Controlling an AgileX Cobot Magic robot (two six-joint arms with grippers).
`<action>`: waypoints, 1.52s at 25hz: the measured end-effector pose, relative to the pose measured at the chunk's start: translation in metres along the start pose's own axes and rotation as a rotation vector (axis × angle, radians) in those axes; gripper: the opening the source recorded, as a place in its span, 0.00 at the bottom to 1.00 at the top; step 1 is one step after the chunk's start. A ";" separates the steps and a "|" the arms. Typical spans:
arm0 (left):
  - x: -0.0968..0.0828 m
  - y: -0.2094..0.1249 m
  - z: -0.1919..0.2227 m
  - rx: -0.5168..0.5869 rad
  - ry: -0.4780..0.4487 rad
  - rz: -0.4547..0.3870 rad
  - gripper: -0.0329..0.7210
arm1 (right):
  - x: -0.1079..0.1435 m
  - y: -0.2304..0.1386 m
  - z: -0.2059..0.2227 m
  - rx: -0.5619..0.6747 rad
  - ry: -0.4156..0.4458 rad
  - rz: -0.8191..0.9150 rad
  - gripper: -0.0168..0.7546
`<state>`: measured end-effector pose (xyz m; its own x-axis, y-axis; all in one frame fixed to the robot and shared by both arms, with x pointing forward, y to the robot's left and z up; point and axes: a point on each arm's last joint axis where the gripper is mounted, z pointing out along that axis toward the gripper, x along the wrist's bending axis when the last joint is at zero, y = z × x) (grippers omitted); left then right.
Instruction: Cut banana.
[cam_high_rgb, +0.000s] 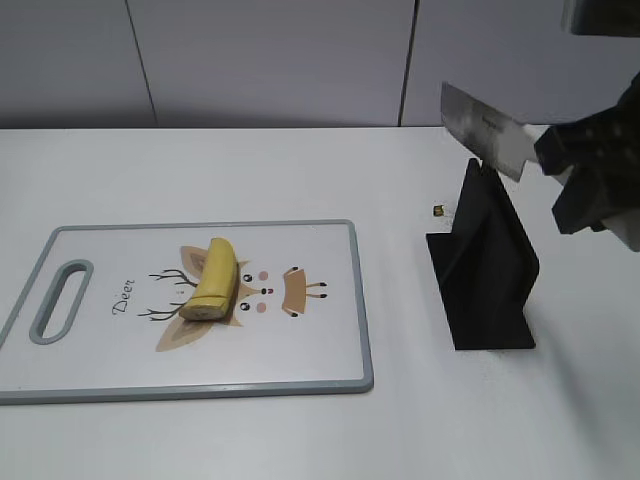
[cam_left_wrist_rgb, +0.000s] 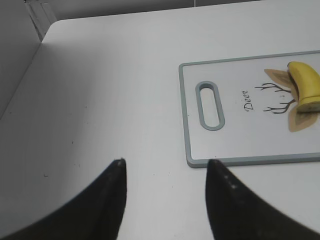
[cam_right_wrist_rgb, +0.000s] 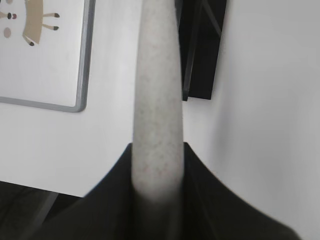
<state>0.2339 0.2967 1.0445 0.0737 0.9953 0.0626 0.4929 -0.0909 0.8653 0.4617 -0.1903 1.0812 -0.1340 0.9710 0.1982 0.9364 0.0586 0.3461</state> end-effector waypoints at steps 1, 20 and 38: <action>0.000 0.000 0.000 0.000 0.000 0.000 0.70 | 0.000 -0.001 -0.004 -0.012 0.004 0.000 0.23; 0.002 0.077 -0.009 -0.132 -0.042 0.147 0.70 | 0.007 0.000 -0.026 -0.090 0.058 -0.491 0.23; -0.059 0.167 0.113 0.090 -0.603 0.908 0.71 | 0.041 0.060 0.052 -0.001 0.281 -1.223 0.23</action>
<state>0.4093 0.2191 1.1292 0.8419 0.3790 0.3842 0.1002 -0.8093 0.5788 0.5297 -0.1348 1.0625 -0.9781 0.1978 -0.0647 0.1497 0.8847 0.4414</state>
